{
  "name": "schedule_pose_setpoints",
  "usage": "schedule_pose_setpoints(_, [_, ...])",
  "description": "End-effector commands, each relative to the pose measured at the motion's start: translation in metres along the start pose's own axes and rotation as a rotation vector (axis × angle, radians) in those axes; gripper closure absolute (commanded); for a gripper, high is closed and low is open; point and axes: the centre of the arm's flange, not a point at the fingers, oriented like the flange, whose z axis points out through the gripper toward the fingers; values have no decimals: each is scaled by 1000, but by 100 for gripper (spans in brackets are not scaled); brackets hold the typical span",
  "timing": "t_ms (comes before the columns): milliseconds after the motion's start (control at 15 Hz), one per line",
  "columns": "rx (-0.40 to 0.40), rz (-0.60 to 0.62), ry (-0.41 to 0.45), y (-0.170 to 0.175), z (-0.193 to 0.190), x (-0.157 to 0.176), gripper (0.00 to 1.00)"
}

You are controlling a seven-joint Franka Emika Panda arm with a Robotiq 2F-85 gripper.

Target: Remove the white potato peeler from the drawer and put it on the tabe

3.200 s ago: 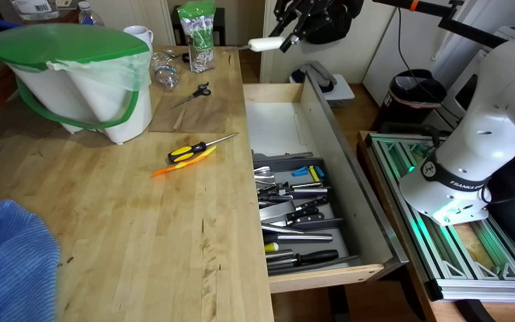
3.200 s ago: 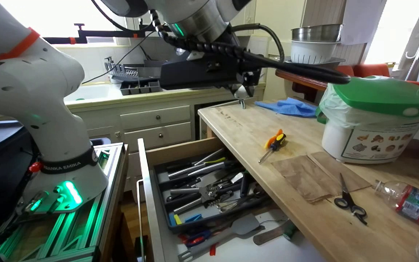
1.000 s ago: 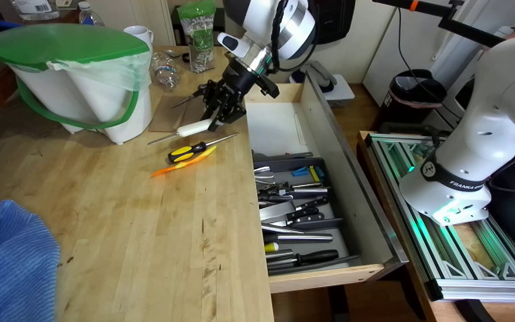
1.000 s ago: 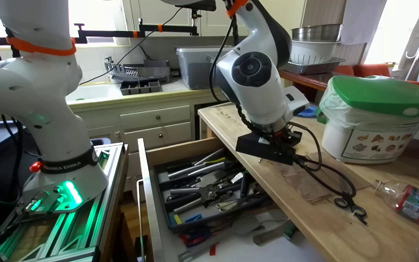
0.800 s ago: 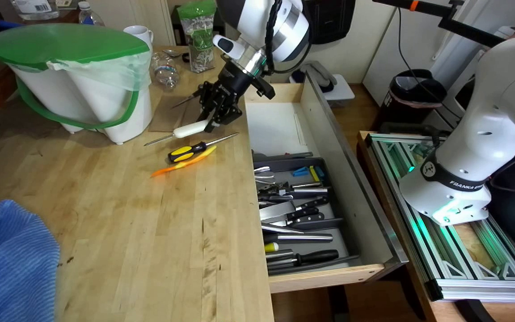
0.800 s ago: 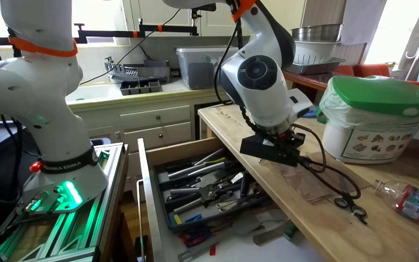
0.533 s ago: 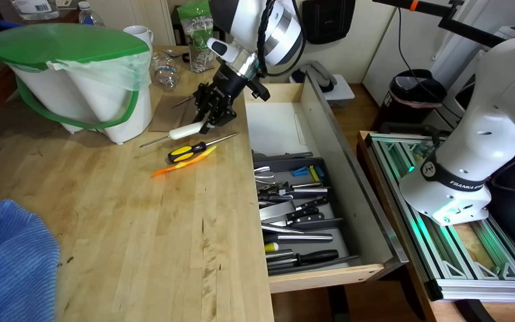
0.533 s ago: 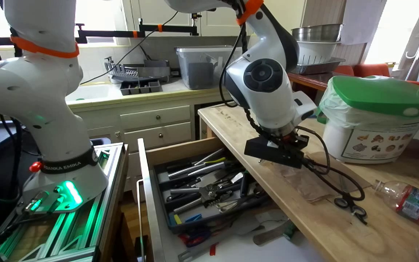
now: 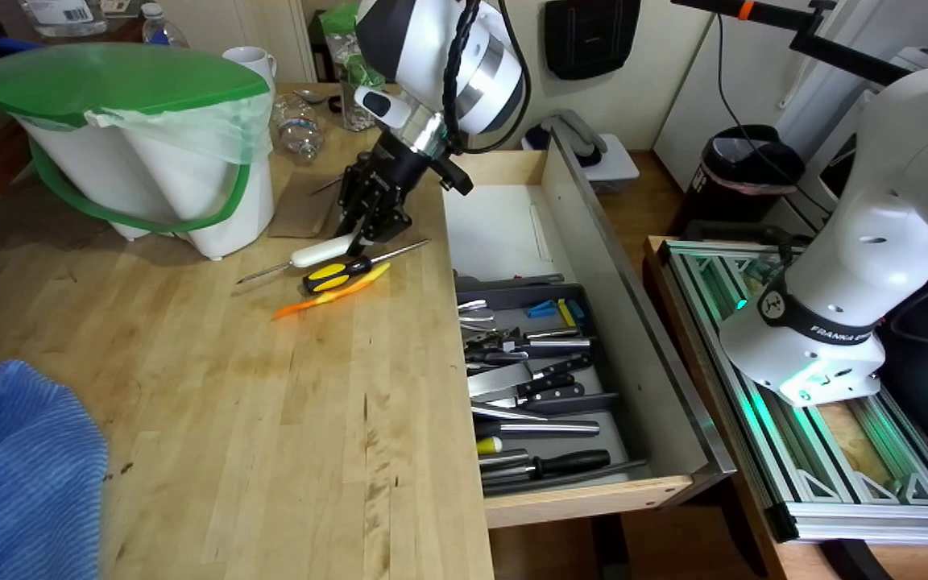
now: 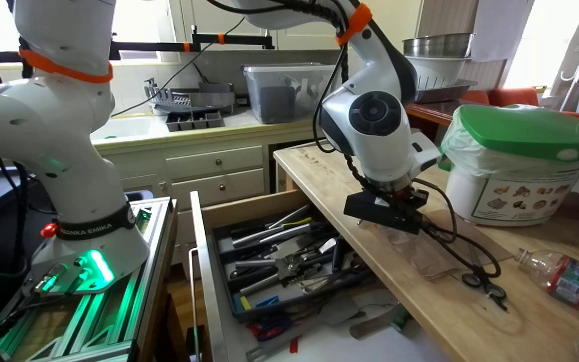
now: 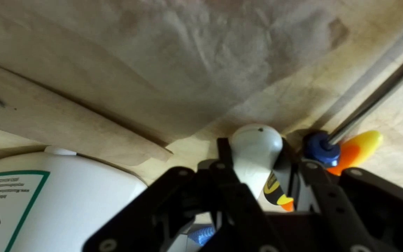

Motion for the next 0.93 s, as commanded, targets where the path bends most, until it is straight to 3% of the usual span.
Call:
schedule_pose_setpoints(0, [-3,7,-17,7,7,3,33])
schedule_pose_setpoints(333, [-8,-26,-20,5,-21,30,0])
schedule_pose_setpoints(533, [-5,-34,-24,-9,-78,72,0])
schedule_pose_setpoints(667, [20,9,54,-20,-106,96,0])
schedule_pose_setpoints(867, [166,128,60,-54,-151,130,0])
